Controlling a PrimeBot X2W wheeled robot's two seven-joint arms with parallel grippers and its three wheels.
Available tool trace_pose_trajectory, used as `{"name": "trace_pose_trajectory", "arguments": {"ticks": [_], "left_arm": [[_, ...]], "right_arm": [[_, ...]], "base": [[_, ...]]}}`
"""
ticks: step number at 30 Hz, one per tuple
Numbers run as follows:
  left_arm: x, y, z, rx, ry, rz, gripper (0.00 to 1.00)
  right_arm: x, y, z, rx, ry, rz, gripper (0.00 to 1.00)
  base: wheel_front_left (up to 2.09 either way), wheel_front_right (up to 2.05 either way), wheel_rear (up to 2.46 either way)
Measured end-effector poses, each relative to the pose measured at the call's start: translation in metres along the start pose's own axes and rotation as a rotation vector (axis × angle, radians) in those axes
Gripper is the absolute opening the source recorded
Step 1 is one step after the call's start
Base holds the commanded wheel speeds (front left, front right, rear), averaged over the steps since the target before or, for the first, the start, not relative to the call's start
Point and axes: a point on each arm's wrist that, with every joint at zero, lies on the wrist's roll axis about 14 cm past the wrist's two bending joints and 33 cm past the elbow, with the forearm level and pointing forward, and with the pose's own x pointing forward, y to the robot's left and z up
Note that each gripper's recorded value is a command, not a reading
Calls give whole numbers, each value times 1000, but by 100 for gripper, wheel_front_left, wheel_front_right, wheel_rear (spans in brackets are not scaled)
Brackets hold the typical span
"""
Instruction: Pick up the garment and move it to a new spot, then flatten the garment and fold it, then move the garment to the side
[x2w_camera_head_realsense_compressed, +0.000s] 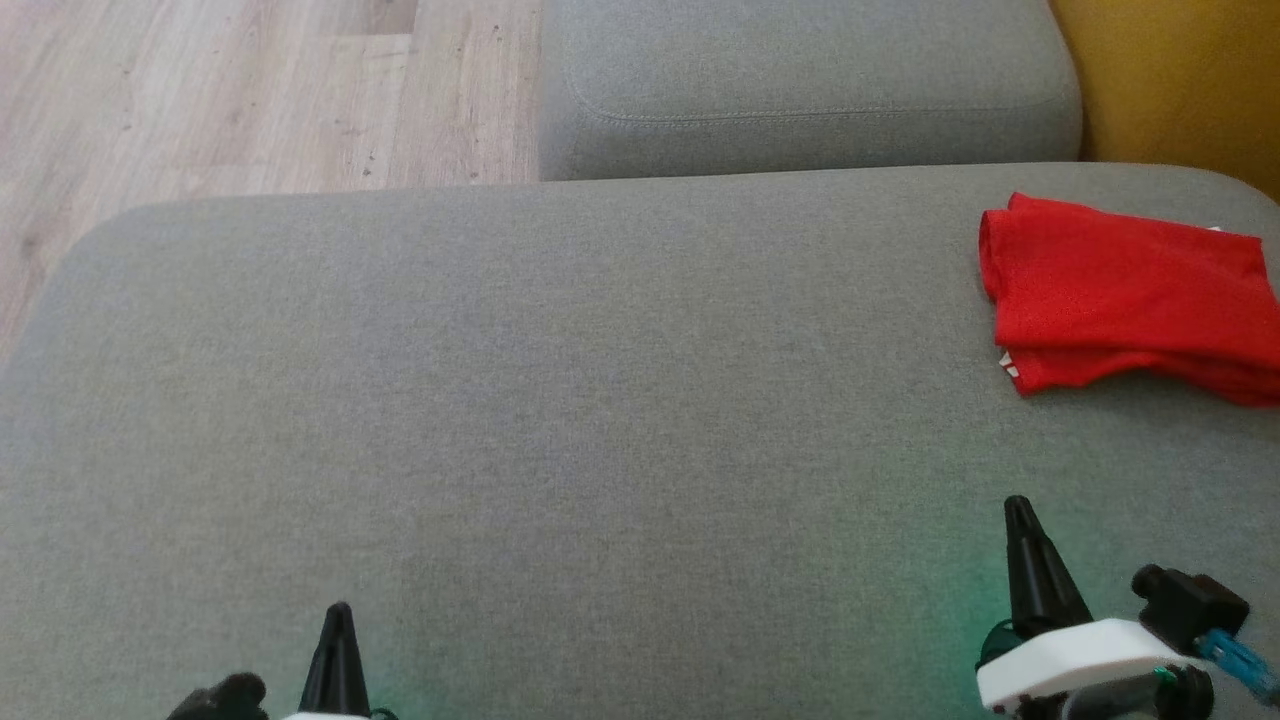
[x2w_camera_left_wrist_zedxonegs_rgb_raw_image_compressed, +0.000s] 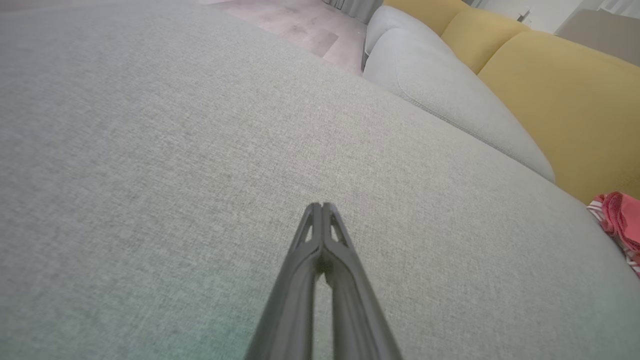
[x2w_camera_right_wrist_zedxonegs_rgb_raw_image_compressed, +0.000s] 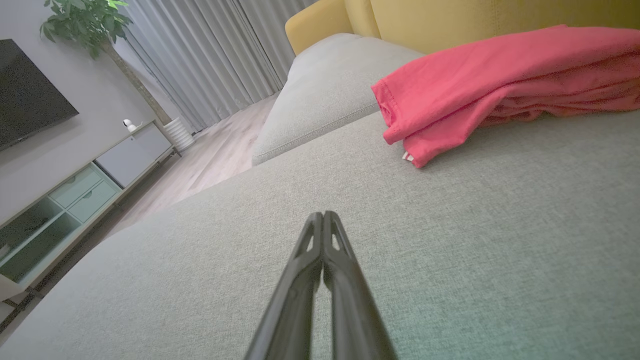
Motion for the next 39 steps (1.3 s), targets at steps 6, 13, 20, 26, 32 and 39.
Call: {"name": "trace_pose_trajectory", "arguments": {"ticks": [6,13,20,26,32,39], "left_arm": [[5,-4,6,-64,-3,-8,0],[7,-4,7,-139,4,-5,0],[12,-3,14,-212,0,-2,0],[14,-4,16,-277,4,-8,0],[16,-3,18,-336,6,-9,0],[20,-6,25,-414,-5,-22,0]], "right_arm": [[0,-5,1,71,2,-20,0],[1,-9,4,152,-7,-39,0],[5,-10,10,230,-22,-46,0],[4,-14,10,300,-22,-59,0],[5,-18,11,370,-26,-72,0],[9,-19,19,450,-45,-73,0]], "base": [[0,0,0],[0,0,0],[0,0,0],[0,0,0],[0,0,0],[0,0,0]]}}
